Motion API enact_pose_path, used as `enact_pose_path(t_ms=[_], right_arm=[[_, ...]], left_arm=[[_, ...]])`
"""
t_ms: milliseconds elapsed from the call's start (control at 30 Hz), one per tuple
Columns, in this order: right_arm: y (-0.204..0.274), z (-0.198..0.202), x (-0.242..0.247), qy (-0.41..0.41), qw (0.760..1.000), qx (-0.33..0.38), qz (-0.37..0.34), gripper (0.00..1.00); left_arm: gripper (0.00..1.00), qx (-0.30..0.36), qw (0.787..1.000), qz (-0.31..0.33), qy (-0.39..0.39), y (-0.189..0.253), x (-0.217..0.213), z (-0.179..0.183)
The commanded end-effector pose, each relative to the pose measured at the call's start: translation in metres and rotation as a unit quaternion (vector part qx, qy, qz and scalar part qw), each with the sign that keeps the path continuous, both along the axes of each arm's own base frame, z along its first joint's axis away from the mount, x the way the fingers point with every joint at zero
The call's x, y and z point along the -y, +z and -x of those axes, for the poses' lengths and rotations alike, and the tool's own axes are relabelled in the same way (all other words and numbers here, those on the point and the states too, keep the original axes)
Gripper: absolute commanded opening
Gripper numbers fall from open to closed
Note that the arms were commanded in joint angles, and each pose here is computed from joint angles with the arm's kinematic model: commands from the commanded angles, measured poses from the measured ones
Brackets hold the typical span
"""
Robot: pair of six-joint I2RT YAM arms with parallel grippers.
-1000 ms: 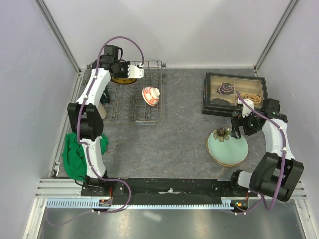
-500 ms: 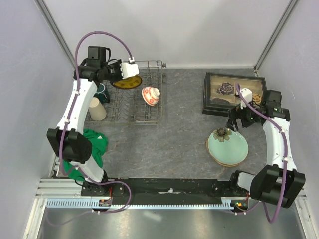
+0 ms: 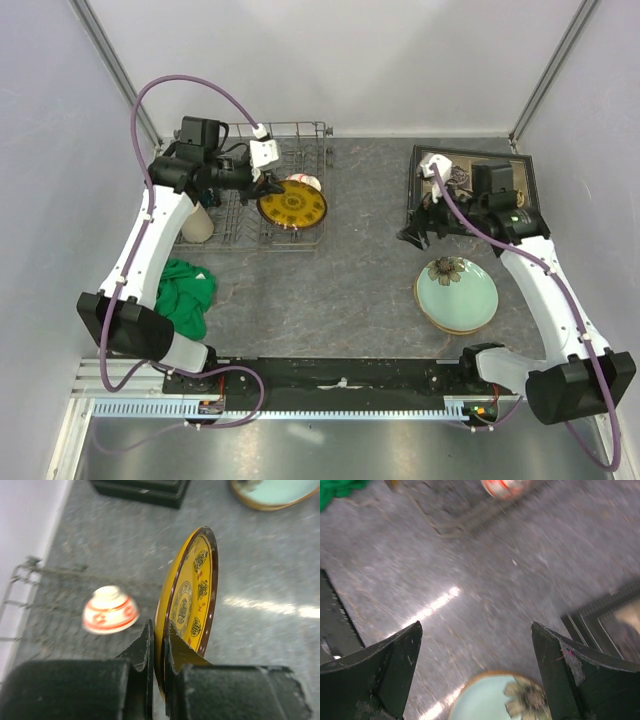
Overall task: Unload the mixed dishes from the dish rack
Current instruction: Pick up the plate from the dish rack, then place the plate on the plate.
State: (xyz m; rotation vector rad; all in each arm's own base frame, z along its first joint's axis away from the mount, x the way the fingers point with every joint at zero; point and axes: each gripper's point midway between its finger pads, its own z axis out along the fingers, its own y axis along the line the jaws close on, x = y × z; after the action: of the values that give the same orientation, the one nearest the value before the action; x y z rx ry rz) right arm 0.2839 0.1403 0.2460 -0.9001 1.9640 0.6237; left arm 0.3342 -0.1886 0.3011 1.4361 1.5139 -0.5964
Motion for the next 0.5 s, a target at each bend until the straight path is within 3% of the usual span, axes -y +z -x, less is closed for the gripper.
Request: enact_pose_path(t_ms=[0, 467], right_arm=[[0.041, 0.004, -0.054, 0.068, 0.996, 0.039, -0.044, 0.98], [0.066, 0.018, -0.132, 0.134, 0.987, 0.076, -0.043, 0.96]], left_arm=[[0.01, -0.056, 0.995, 0.064, -0.047, 0.019, 0.029, 0.041], [0.02, -0.088, 0.992, 0.066, -0.065, 0.014, 0.057, 0.056]])
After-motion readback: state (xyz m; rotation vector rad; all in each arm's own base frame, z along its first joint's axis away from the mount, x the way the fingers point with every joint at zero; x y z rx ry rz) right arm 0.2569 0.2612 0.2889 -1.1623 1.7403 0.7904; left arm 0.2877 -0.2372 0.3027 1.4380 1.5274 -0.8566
